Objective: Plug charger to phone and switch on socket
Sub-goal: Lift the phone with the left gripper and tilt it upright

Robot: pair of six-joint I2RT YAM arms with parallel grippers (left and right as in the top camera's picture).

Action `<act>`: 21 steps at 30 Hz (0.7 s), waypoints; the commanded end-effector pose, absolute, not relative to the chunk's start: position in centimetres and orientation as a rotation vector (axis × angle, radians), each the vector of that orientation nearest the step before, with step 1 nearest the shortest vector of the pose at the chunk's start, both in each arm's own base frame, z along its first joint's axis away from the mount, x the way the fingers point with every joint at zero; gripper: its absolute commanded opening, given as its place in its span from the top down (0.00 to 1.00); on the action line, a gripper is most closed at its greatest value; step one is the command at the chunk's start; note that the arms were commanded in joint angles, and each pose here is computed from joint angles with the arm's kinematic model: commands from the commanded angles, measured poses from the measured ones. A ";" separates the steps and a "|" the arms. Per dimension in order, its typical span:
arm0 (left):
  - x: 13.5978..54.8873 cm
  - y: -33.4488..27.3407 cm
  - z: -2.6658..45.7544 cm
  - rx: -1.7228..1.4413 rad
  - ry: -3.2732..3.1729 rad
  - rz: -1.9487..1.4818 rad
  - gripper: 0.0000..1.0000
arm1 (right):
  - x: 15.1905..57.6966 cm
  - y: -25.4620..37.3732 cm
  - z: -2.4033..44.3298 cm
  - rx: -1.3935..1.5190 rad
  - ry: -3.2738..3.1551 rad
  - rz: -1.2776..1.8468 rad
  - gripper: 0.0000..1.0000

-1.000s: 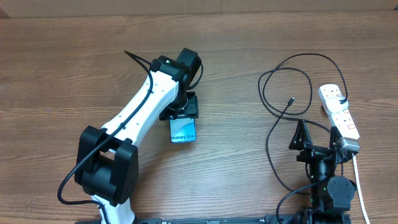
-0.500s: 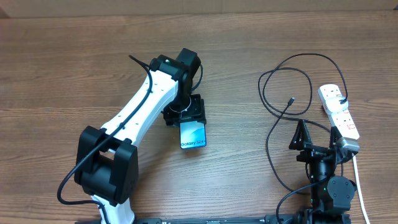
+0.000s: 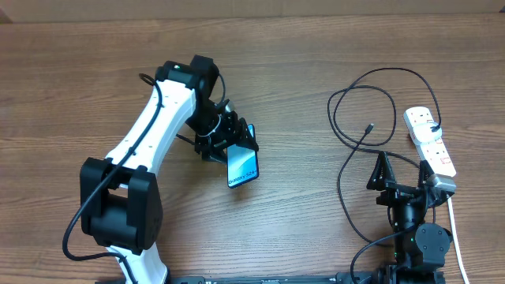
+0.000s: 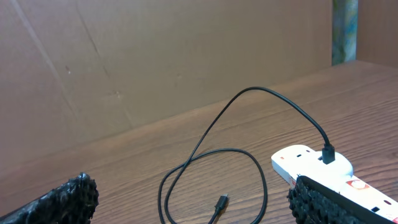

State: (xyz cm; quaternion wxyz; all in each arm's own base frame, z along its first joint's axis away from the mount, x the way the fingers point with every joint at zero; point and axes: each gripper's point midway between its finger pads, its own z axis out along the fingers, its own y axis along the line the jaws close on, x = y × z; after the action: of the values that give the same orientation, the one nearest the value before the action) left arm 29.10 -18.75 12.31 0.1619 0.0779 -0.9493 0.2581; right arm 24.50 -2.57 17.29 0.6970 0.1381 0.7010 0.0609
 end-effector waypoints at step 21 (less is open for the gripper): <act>29.6 -19.4 13.8 0.166 -2.673 0.887 0.41 | 24.5 -2.6 17.0 0.305 1.564 0.133 0.00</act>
State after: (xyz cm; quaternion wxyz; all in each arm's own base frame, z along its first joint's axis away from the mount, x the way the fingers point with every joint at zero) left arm 29.05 -18.82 12.89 0.1672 0.0698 -0.9412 0.2851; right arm 24.50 -2.57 17.31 0.6972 0.1381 0.7008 0.0609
